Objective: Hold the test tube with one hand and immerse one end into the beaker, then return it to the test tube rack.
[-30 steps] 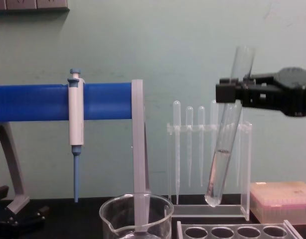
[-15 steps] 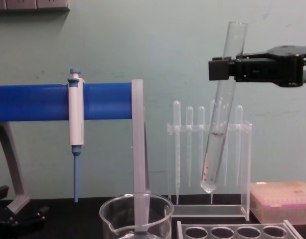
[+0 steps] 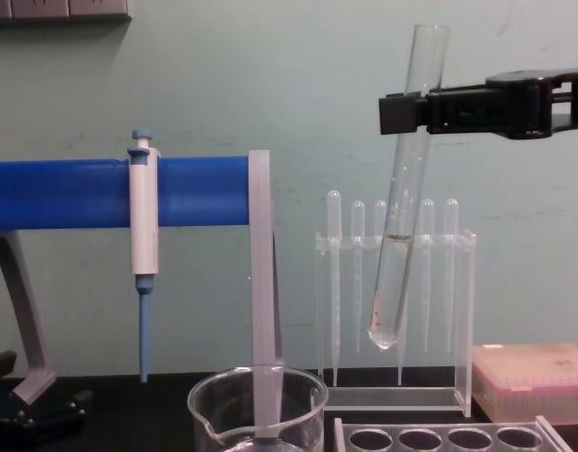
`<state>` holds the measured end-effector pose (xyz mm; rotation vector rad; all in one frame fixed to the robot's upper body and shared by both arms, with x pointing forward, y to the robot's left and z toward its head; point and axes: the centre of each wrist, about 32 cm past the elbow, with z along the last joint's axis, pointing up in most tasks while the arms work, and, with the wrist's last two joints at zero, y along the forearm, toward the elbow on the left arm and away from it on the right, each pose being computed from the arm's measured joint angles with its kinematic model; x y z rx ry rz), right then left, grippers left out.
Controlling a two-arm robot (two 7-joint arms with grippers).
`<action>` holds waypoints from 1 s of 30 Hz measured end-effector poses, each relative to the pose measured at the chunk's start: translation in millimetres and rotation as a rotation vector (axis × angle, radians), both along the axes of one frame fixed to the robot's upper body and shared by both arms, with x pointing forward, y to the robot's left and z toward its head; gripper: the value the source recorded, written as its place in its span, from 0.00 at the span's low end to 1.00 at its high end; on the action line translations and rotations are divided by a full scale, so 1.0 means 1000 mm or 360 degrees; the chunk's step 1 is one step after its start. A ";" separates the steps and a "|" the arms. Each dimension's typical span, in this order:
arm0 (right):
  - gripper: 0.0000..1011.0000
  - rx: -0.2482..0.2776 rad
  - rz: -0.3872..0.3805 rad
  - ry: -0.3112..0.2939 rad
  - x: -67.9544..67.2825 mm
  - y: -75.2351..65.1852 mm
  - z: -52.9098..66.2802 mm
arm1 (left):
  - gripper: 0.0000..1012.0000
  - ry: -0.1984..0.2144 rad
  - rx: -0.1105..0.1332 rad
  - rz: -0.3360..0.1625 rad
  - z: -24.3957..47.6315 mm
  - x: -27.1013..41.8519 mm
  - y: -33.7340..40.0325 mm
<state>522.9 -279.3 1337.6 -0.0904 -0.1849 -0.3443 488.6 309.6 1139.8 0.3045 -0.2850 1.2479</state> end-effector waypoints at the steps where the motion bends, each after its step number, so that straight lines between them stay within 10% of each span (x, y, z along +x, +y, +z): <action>1: 0.23 -0.0002 0.0000 0.0002 0.000 0.000 0.000 | 0.99 0.0000 0.0000 0.0000 0.0000 0.0000 0.0000; 30: 0.23 -0.0058 -0.0018 0.0043 0.007 0.003 0.005 | 0.99 0.0000 0.0000 0.0000 0.0000 0.0000 0.0000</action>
